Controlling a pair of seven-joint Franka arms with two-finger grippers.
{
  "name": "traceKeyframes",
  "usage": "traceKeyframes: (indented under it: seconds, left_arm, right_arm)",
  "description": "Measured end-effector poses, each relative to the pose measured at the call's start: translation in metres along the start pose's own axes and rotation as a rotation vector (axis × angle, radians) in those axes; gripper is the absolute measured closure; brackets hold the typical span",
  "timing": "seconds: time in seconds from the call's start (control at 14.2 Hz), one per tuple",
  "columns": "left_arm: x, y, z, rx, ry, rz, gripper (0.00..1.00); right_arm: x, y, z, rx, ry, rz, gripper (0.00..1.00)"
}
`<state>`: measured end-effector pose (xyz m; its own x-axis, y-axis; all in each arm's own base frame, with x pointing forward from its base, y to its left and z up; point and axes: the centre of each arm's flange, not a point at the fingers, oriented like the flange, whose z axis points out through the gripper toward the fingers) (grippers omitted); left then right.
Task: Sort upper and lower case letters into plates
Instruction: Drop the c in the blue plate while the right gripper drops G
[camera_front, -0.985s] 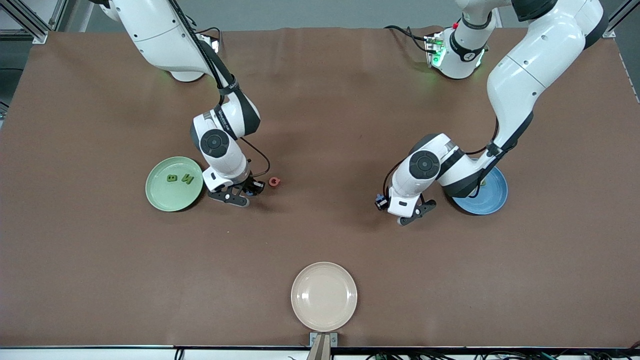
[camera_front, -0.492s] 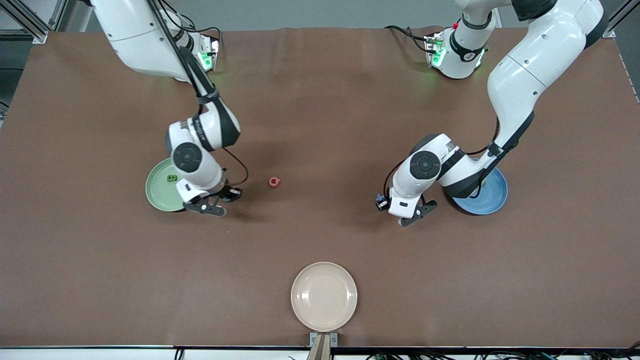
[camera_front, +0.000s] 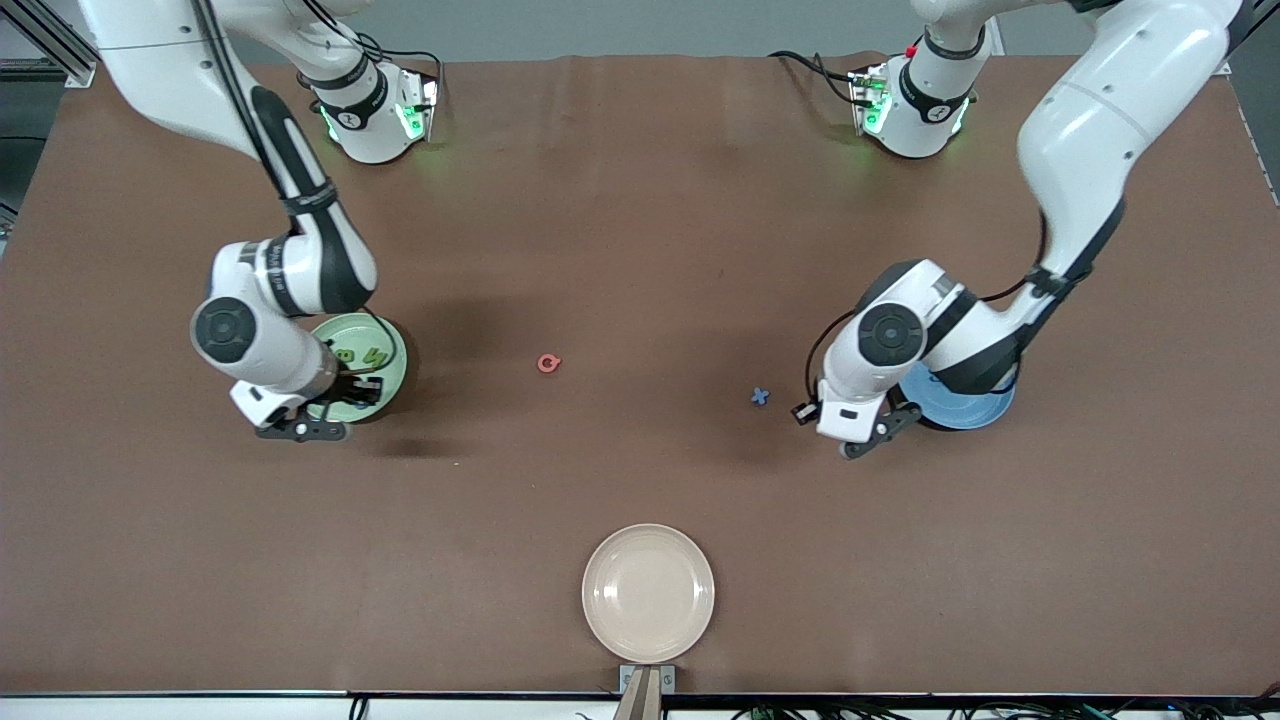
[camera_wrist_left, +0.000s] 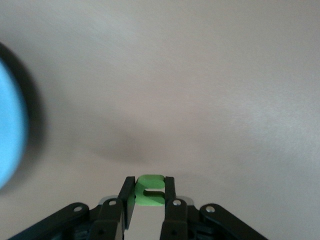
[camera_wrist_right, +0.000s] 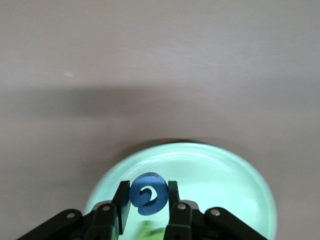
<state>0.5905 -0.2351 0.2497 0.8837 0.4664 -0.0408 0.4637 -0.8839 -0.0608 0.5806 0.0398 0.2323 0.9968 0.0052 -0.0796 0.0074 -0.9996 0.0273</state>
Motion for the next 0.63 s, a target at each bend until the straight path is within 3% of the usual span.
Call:
traceKeyframes:
  seconds: [0.21, 0.35, 0.63]
  left_arm:
    - [0.031, -0.057, -0.027, -0.009, -0.042, 0.099, 0.72]
    - [0.051, -0.1, -0.018, 0.004, -0.043, 0.181, 0.72]
    - [0.071, -0.156, 0.01, 0.058, -0.021, 0.309, 0.72]
  right_arm:
    - [-0.005, 0.034, 0.01, 0.004, 0.002, -0.023, 0.65]
    - [-0.011, 0.035, 0.02, 0.003, 0.022, -0.029, 0.65]
    - [-0.02, 0.036, 0.035, 0.002, 0.011, -0.027, 0.65]
